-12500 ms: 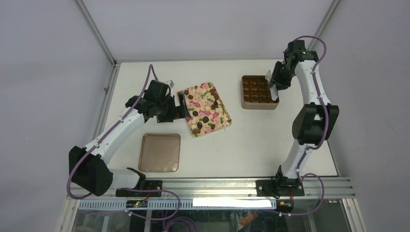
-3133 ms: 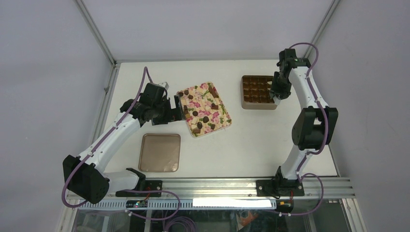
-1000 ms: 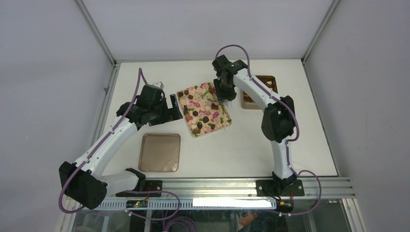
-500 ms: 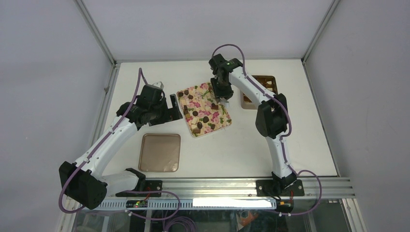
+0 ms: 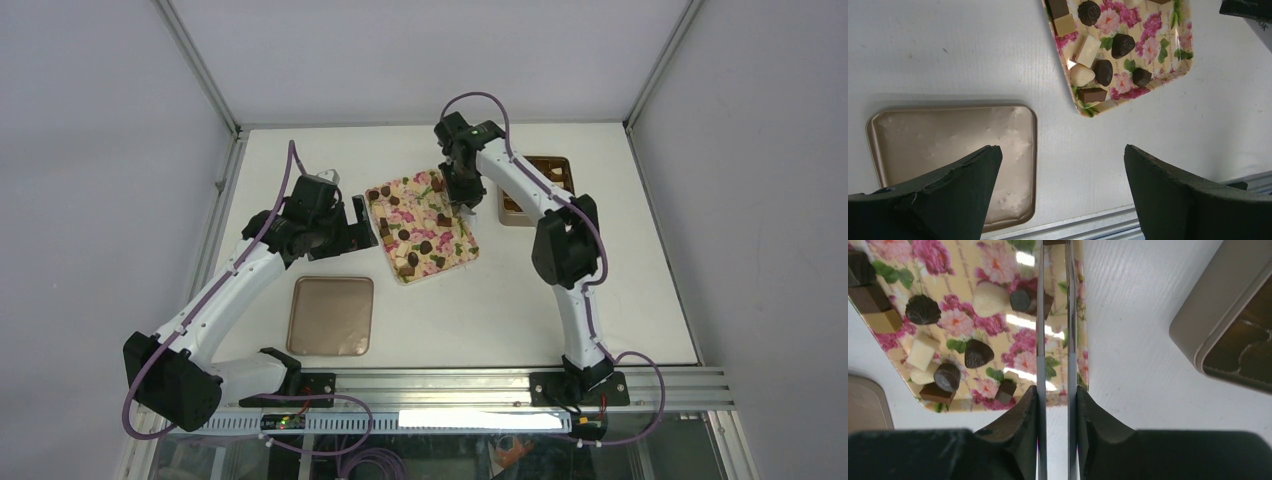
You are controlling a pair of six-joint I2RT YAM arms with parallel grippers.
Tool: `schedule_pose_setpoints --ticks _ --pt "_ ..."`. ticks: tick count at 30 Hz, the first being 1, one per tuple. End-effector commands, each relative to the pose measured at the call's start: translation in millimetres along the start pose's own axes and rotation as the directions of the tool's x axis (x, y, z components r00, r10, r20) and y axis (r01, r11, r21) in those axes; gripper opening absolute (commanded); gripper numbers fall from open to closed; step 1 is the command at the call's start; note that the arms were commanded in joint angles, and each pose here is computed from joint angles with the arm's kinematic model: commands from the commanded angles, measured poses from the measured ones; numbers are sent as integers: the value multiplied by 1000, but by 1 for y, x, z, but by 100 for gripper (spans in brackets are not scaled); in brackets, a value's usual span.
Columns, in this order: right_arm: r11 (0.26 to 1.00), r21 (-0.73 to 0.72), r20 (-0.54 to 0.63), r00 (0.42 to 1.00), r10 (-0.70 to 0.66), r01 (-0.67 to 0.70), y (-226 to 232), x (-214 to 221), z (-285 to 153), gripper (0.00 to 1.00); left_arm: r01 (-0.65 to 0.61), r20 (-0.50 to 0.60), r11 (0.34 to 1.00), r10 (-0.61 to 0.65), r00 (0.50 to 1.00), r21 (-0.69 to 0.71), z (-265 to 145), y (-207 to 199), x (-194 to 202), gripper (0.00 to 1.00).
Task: Pack the chocolate
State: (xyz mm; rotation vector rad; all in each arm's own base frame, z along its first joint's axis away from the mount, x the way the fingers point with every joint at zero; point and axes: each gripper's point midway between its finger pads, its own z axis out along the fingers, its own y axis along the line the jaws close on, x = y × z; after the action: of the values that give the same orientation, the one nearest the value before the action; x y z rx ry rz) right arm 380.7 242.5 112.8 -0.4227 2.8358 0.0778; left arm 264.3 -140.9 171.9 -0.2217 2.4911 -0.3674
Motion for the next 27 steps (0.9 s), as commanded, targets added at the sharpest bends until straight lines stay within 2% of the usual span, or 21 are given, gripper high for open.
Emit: schedule_pose_setpoints --ticks 1,7,12,16,21,27 --pt "999 -33 154 988 14 -9 -6 -5 -76 0 -17 51 1000 16 999 5 -3 -3 -13 99" --pt "984 1 217 961 172 -177 -66 29 -102 0 -14 59 1000 13 998 6 -6 -1 -12 99" --pt "941 19 254 912 321 -337 -128 58 -118 0 -16 47 1000 16 999 5 -4 -2 -11 99" --pt "901 49 242 880 408 -431 -168 76 -118 0 -16 48 1000 16 999 9 -3 -4 -13 99" --pt "867 84 218 858 464 -490 -199 85 -109 0 -16 48 1000 16 999 8 -3 -3 -13 99" --pt "855 99 198 852 485 -510 -212 84 -95 0 -16 51 1000 16 999 3 -4 -2 -13 99"
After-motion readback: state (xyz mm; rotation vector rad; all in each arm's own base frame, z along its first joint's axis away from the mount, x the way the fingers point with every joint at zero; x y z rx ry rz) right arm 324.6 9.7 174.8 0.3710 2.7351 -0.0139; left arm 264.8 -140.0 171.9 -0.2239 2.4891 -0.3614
